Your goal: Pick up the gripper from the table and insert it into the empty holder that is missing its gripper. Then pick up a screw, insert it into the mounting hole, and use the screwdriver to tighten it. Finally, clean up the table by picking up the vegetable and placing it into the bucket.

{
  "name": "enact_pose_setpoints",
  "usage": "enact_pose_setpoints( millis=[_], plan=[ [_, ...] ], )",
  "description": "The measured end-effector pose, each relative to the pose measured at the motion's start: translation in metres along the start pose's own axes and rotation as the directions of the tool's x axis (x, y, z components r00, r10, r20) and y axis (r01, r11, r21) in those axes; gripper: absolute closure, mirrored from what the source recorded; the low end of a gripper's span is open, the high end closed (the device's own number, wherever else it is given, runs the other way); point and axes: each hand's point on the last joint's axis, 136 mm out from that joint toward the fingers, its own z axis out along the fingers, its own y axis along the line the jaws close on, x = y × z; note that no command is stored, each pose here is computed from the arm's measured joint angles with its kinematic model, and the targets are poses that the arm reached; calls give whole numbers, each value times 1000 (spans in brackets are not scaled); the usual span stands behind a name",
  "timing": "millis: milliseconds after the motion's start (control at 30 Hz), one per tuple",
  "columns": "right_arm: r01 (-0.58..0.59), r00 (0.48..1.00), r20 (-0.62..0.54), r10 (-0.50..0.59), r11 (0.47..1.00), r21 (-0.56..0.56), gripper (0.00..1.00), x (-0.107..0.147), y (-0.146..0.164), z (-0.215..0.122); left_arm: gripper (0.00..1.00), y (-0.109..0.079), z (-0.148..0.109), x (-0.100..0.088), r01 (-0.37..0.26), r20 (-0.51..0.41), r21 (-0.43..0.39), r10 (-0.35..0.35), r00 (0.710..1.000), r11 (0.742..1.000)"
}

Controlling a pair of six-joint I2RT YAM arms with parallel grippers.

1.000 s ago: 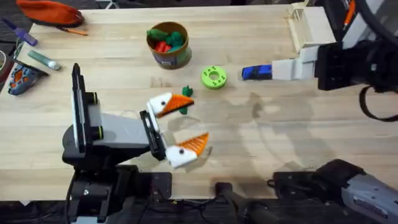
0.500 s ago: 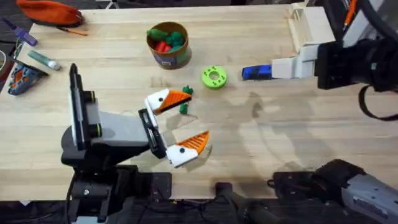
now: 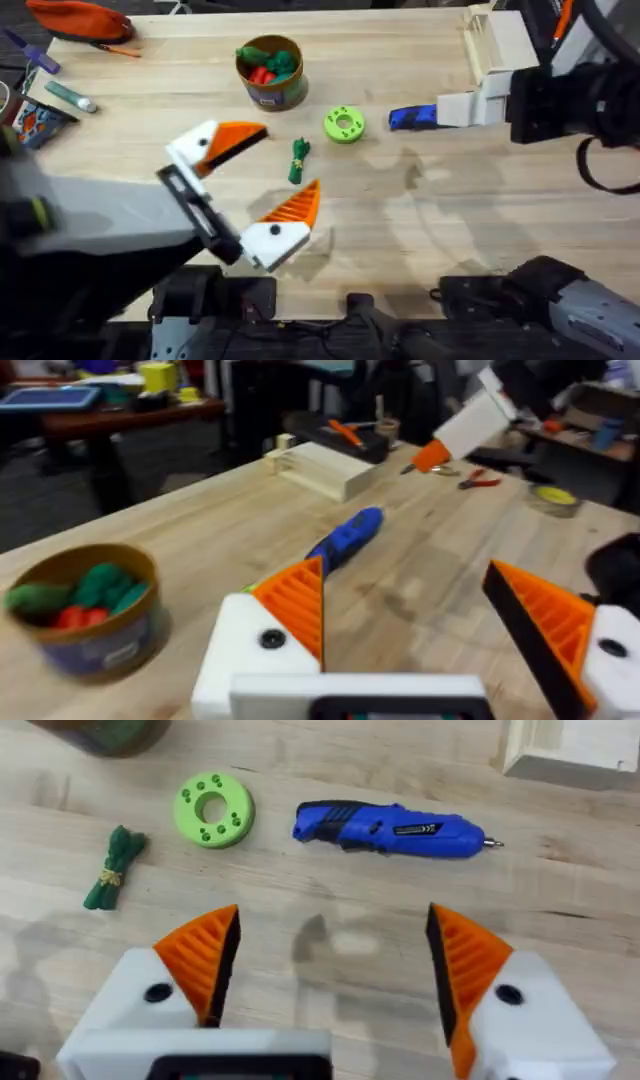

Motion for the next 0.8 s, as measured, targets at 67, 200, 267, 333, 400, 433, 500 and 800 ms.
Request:
enact_pose_setpoints(
  millis=[67, 200, 267, 333, 400, 433, 500, 800],
  plan=[
    [0, 1000, 0, 0, 1000, 0, 10, 0, 0, 0, 15, 5, -6, -6, 28, -60, -63, -32, 998, 998],
    [0, 1000, 0, 0, 1000, 0, 10, 0, 0, 0, 15, 21, -13, -12, 90, -181, -176, -122, 976, 980],
    [0, 1000, 0, 0, 1000, 0, 10, 0, 0, 0, 15, 29, -14, -15, 117, -236, -218, -168, 957, 969],
    [0, 1000, 0, 0, 1000, 0, 10, 0, 0, 0, 14, 36, -14, -17, 144, -291, -252, -217, 932, 957],
    [0, 1000, 0, 0, 1000, 0, 10, 0, 0, 0, 14, 44, -12, -17, 175, -347, -281, -270, 898, 943],
    [0, 1000, 0, 0, 1000, 0, 10, 0, 0, 0, 14, 47, -11, -17, 188, -368, -292, -291, 883, 938],
    [0, 1000, 0, 0, 1000, 0, 10, 0, 0, 0, 16, 56, -6, -17, 215, -411, -311, -335, 848, 926],
    [0, 1000, 0, 0, 1000, 0, 10, 0, 0, 0, 14, 87, 19, 11, 306, -529, -364, -465, 709, 880]
  ],
)
